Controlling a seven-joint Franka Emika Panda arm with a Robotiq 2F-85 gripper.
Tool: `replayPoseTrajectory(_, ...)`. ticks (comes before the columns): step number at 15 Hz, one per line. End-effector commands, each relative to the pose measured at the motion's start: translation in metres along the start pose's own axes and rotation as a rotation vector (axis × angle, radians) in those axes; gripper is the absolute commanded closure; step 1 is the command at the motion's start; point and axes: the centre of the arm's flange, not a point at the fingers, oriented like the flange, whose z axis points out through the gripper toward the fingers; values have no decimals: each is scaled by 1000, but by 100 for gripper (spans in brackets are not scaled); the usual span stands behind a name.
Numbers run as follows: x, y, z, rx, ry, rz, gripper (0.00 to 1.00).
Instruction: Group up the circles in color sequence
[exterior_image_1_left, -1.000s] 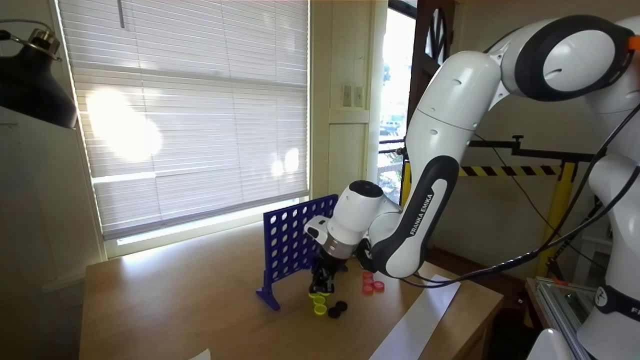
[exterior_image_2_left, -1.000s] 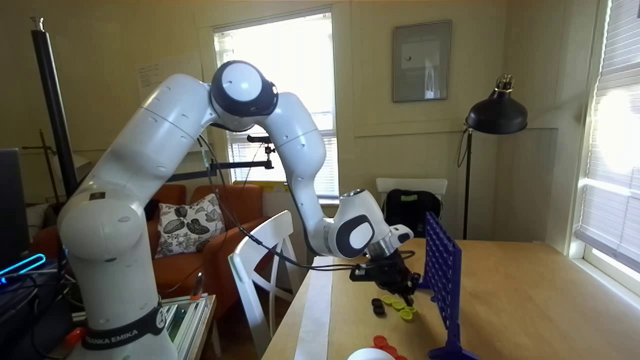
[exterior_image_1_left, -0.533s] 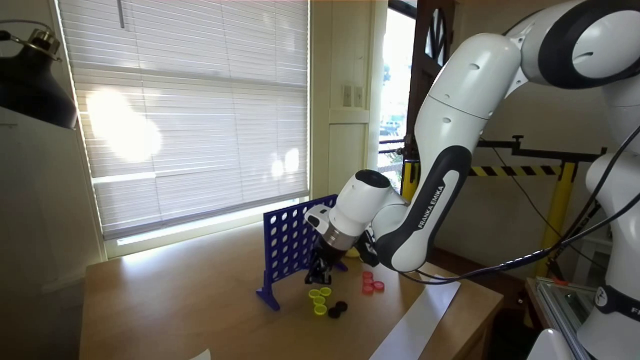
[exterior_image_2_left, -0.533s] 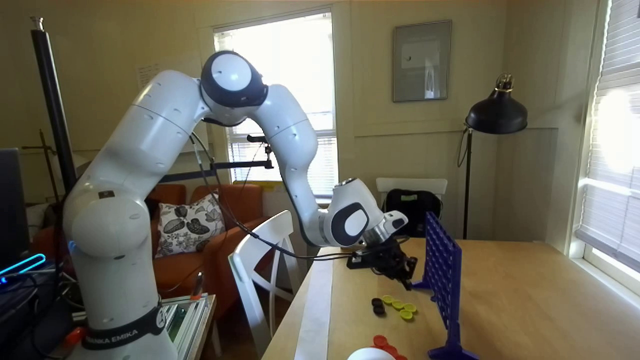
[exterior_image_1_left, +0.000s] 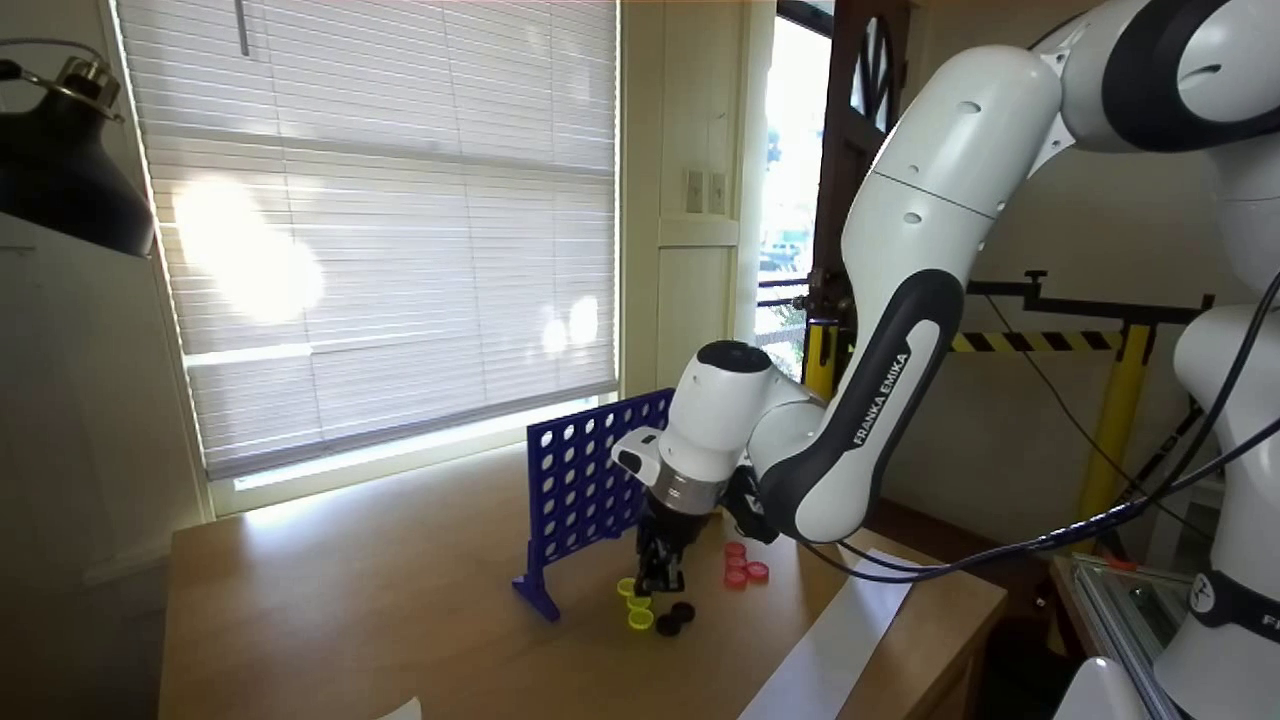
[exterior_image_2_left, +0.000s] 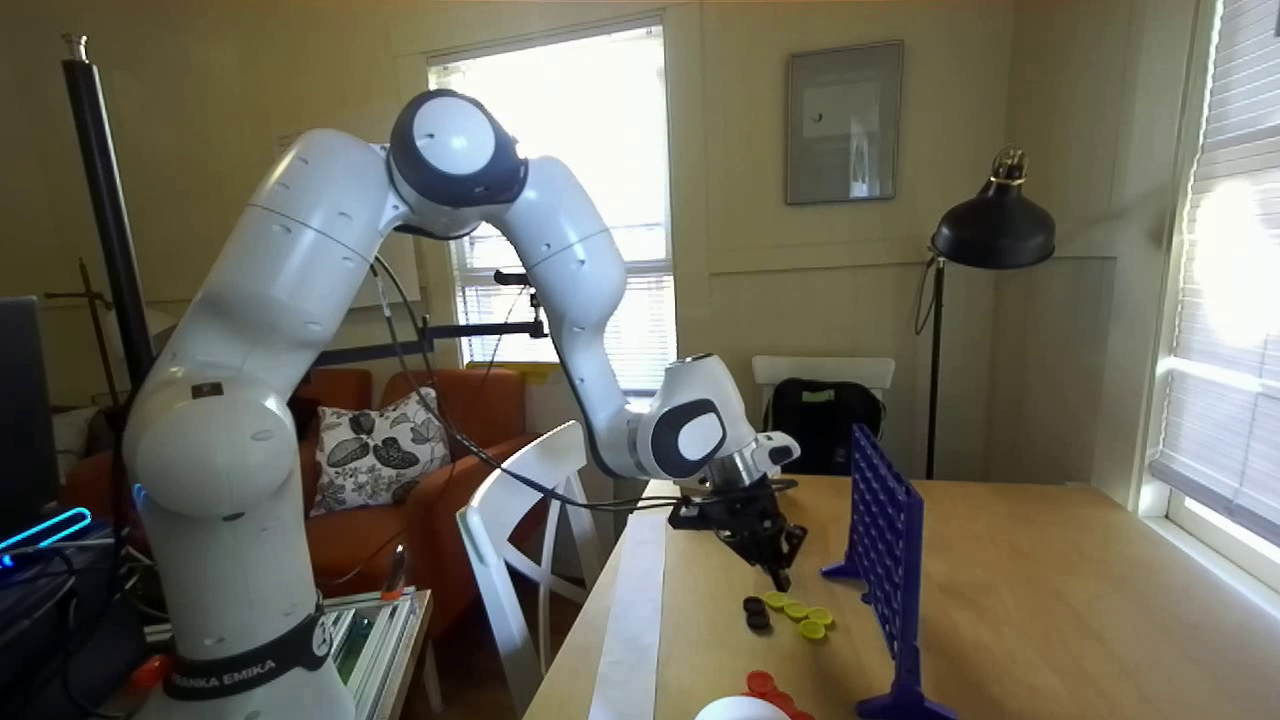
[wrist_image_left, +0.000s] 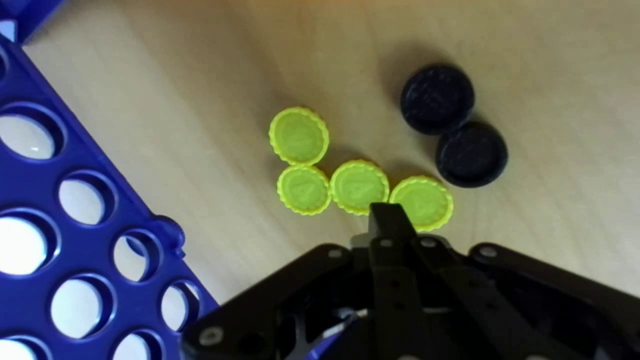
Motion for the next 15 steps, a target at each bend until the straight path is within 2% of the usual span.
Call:
replayPoseTrajectory(1,-3,-3,-10,56,-25,23,100)
replayPoseTrajectory(6,-4,-5,-3,107,-16,47,100)
replayPoseTrajectory(15,-6,0,6,132,2,74,100)
